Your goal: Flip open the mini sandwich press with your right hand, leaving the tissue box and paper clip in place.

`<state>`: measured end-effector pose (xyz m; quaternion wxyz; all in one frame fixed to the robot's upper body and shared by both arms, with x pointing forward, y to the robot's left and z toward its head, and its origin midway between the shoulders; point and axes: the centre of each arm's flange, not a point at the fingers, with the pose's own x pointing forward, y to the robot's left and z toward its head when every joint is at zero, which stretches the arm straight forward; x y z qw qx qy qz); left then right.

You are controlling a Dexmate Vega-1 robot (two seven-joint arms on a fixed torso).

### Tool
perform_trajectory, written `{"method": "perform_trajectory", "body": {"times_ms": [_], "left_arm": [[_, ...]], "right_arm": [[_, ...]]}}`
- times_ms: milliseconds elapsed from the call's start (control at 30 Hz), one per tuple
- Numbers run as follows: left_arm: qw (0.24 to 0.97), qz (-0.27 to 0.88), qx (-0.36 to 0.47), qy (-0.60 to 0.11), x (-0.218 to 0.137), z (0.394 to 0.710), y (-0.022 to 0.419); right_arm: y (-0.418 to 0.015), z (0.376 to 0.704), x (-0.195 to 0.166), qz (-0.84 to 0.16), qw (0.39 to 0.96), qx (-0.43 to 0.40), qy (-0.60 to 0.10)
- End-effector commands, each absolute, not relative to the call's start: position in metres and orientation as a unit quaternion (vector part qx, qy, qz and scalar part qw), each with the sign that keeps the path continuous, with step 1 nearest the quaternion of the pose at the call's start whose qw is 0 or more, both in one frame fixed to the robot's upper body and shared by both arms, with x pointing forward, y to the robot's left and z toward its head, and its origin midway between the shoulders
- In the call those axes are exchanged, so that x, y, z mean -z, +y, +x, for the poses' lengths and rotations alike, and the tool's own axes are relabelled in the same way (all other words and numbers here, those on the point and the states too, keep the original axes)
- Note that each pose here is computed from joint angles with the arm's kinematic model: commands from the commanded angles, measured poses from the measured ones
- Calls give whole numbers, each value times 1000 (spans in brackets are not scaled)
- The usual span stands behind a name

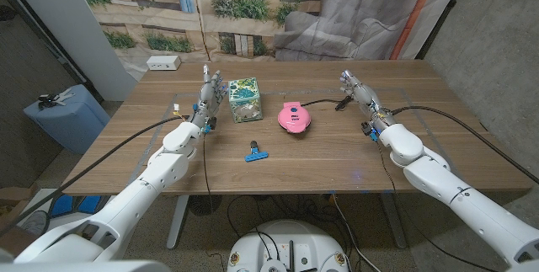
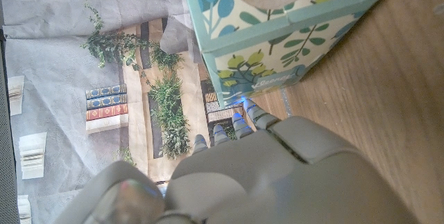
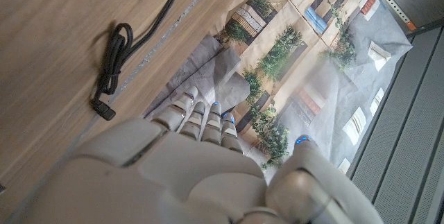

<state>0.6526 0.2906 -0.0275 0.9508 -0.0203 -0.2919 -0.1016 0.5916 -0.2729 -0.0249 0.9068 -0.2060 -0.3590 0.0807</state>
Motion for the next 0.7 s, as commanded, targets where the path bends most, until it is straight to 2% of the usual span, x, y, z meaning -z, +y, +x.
{"method": "perform_trajectory", "body": {"times_ms": [33,700], "left_arm": [[951,-20,102,-292,28,652,290],[951,-20,102,-292,28,653,290]], "right_arm": [[-264,565,24,-313,857,-72,-402],[-241,536,32,-449,766,-52,-457]]}}
